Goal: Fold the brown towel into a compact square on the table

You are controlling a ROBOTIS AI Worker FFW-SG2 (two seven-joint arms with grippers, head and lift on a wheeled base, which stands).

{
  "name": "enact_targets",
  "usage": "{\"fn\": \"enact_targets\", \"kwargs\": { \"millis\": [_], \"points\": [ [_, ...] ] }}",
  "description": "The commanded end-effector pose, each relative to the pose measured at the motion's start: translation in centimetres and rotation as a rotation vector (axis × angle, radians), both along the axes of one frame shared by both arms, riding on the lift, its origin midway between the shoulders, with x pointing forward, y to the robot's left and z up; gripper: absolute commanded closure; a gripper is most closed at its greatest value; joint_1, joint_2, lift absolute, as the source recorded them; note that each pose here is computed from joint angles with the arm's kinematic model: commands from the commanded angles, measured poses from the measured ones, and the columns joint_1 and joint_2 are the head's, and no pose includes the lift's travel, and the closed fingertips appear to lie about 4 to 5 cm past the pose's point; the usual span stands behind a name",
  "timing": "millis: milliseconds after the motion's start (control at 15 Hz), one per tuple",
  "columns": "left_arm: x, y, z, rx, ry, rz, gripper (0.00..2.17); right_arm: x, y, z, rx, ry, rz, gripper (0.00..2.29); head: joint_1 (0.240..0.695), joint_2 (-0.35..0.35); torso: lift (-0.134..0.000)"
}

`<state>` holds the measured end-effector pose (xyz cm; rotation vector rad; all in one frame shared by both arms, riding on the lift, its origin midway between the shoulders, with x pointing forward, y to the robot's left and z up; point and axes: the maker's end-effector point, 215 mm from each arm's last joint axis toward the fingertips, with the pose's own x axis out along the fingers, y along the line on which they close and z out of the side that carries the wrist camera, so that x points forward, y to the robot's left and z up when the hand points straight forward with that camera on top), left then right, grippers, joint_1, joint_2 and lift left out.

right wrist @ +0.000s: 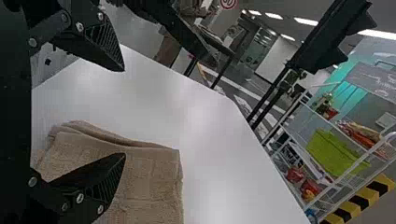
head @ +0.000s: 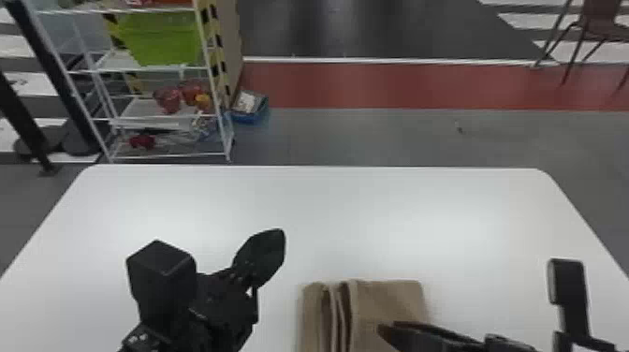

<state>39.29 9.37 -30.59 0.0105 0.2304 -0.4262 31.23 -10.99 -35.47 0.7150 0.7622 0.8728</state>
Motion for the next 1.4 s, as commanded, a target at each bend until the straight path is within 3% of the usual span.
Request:
{"fn": "enact_targets", "kwargs": {
  "millis": [0, 67, 133, 600, 1333],
  "points": [
    [0.6, 0.4, -0.5, 0.001, 0.013, 0.006, 2.01, -2.3, -1.4, 0.3, 0.001, 0.067, -0.012, 1.09, 0.695, -0.025, -0.123],
    [0.8, 0.4, -1.0, 0.001, 0.027, 0.004, 2.01, -2.8, -2.2, 0.4, -0.001, 0.074, -0.025, 1.66, 0.695, -0.031, -0.123],
    [1.0, 0.5, -1.3, 0.003, 0.032, 0.007, 2.01, -3.3, -3.0, 0.5, -0.001, 0.074, -0.039, 1.84, 0.695, -0.037, -0.123],
    [1.4, 1.1, -4.7, 0.025, 0.128, 0.018, 2.01, -6.9, -6.3, -2.7, -0.066, 0.175, -0.105, 1.84, 0.695, -0.114, -0.123],
    [1.1, 1.3, -5.5, 0.02, 0.146, 0.021, 2.01, -8.0, -8.1, -9.1, -0.276, 0.295, -0.153, 1.84, 0.695, -0.164, -0.123]
  ]
}}
